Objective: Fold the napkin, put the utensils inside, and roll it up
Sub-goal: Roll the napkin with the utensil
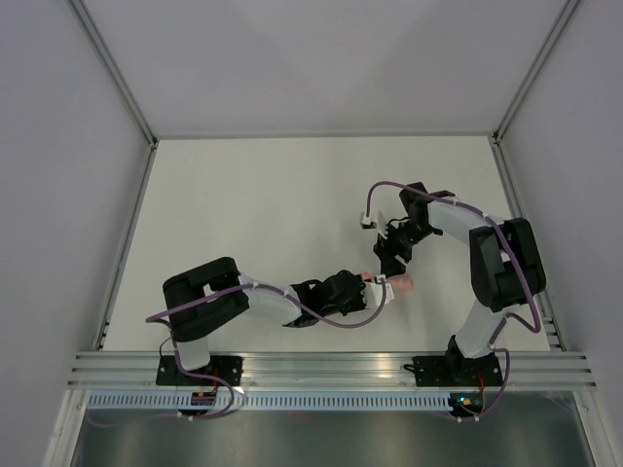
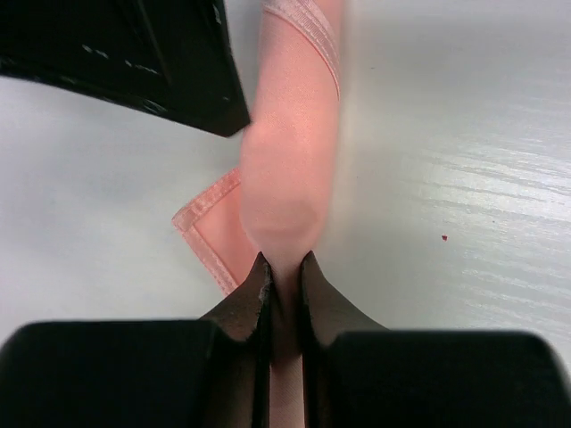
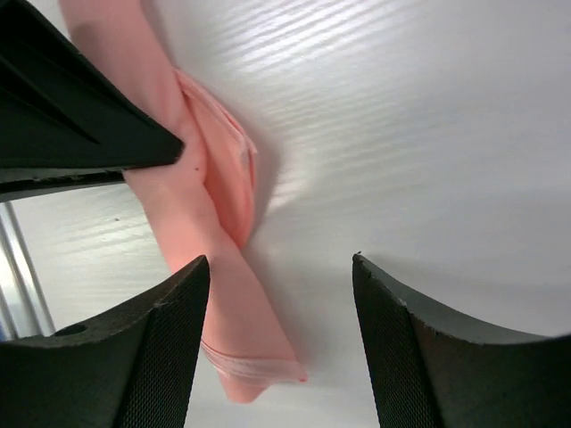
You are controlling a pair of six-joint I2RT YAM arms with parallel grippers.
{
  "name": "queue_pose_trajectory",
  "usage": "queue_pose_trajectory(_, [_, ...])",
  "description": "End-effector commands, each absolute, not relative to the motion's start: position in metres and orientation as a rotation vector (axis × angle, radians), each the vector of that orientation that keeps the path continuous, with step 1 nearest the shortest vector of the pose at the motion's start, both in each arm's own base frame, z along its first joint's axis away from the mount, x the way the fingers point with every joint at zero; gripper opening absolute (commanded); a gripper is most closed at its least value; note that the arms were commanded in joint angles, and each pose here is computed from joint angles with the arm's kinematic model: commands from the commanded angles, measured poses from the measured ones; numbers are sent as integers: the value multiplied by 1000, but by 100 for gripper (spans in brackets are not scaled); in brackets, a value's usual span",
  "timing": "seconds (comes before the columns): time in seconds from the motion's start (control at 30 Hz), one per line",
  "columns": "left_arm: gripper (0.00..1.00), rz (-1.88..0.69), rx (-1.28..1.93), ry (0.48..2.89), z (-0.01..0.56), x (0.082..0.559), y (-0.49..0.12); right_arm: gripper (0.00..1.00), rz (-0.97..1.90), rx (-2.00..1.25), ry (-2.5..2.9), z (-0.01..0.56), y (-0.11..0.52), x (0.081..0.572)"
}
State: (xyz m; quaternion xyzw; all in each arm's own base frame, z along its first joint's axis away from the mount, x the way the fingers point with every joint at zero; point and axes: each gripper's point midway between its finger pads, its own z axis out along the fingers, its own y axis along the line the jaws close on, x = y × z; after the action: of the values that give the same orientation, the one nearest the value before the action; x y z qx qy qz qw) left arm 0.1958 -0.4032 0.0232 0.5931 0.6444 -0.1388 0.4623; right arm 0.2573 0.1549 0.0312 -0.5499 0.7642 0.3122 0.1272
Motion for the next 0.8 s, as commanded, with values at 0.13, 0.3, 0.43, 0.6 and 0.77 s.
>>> queue_pose_trajectory(0.13, [2, -556, 1560, 1951, -29, 171, -366, 68, 705, -1374, 2089, 72, 138, 299])
queue_pose_trajectory(0.3, [2, -753, 1506, 2099, -23, 176, -365, 68, 627, -1320, 2001, 88, 129, 289])
queue_pose_trajectory(0.43, [2, -900, 1445, 2245, -24, 188, -361, 69, 567, -1301, 1920, 97, 128, 282])
queue_pose_trajectory(0.6, [2, -1081, 1366, 2374, -28, 193, -364, 69, 566, -1355, 1857, 100, 129, 260])
queue_pose_trajectory(0.77, [2, -1191, 1311, 2478, -32, 193, -362, 70, 497, -1399, 1772, 103, 132, 250])
